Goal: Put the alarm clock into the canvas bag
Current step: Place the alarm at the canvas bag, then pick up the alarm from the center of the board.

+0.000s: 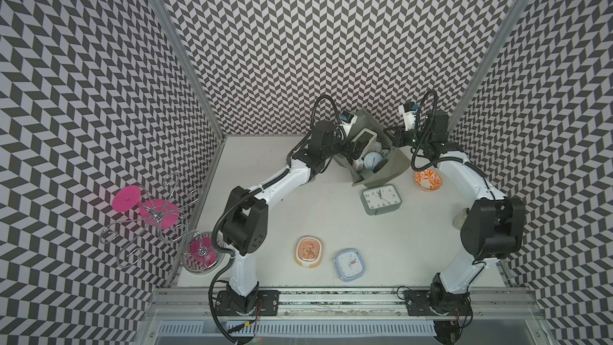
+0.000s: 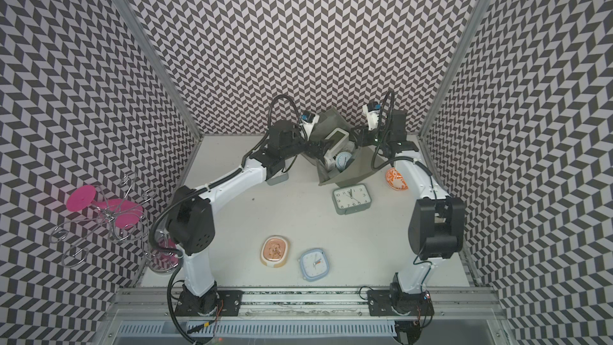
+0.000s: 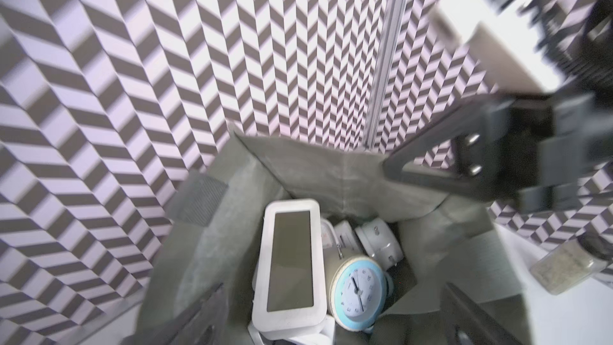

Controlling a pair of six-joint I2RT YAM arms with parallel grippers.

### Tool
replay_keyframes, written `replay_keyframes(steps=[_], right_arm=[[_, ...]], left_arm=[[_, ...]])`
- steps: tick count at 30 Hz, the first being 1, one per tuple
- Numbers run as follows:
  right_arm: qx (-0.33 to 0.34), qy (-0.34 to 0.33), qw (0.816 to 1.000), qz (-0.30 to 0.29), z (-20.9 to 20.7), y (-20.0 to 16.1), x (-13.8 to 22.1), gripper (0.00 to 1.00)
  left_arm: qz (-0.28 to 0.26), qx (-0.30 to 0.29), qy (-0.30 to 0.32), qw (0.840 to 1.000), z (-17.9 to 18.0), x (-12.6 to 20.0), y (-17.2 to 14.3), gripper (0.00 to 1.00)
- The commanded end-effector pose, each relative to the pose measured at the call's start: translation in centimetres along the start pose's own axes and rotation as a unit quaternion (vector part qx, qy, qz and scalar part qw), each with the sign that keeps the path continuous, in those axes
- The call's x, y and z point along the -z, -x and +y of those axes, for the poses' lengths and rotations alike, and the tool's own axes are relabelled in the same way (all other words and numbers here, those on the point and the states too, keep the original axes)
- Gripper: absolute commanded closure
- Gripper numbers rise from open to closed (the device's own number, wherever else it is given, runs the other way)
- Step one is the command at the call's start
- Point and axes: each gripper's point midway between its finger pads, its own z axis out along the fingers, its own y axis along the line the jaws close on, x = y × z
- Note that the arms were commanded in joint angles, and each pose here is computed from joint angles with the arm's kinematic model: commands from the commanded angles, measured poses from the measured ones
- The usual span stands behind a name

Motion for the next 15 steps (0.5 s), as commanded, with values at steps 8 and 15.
replay_keyframes(steps=[8,15], right_arm=[[0.023,0.021,0.998,-0.046,1.4,3.0,1.6,1.0],[0.018,0.036,0.998,-0.046,1.8,3.0,1.5,1.0]], left_arm=[[0.001,0.016,0.018,1.0,-3.0,10.5,-2.0,0.01],[0.041,0.035,0.042,0.998,-4.4,15.8,-8.0,0.01]])
